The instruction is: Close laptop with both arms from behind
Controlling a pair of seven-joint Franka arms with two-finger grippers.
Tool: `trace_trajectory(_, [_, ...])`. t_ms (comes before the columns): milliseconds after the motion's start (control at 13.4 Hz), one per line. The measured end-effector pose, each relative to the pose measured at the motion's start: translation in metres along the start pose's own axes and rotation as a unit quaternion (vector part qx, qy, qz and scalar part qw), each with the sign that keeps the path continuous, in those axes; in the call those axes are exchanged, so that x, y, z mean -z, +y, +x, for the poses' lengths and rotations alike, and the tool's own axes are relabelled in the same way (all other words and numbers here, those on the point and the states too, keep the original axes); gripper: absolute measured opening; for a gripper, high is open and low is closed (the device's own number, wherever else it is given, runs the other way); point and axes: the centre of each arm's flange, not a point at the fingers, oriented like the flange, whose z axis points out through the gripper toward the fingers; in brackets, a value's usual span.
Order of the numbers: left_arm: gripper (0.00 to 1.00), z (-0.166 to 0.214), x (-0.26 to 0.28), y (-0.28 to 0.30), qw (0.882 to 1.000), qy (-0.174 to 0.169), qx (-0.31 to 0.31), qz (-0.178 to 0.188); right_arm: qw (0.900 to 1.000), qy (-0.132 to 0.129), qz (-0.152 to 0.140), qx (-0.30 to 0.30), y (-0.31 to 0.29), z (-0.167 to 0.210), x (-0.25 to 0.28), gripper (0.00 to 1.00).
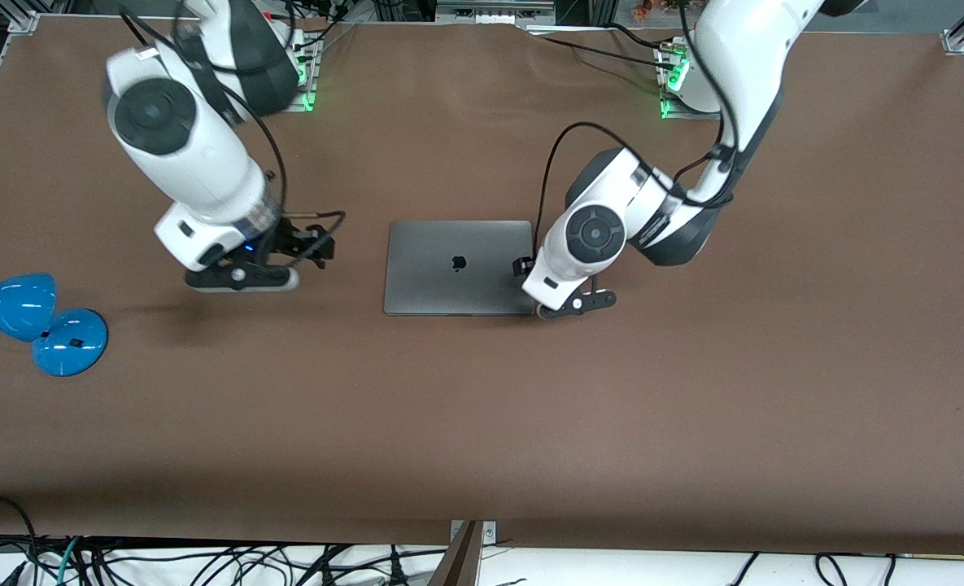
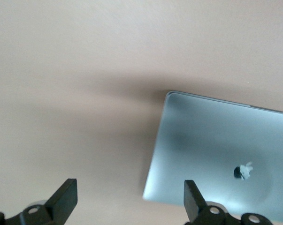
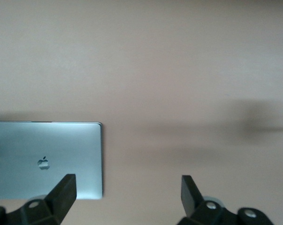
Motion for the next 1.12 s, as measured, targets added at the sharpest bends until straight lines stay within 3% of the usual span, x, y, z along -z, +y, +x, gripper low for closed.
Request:
trace_trajectory(448, [1.0,-0.006,0.127,-0.098,0.998,0.047,-0.031,0.005,0.998,0.033,-0.021,-0.045,0.055,-0.032,0.101,1.0])
trace_trajectory(822, [1.0,-0.019,0.193,-0.178,0.995,0.082,-0.06,0.008,0.998,-0.008,0.044,-0.052,0.14,-0.038,0.122,1.0])
trace_trajectory(1120, [1.0,-0.018,0.231,-0.231,0.992,0.111,-0.058,0.004,0.999,-0.007,0.047,-0.022,0.192,-0.033,0.121,1.0])
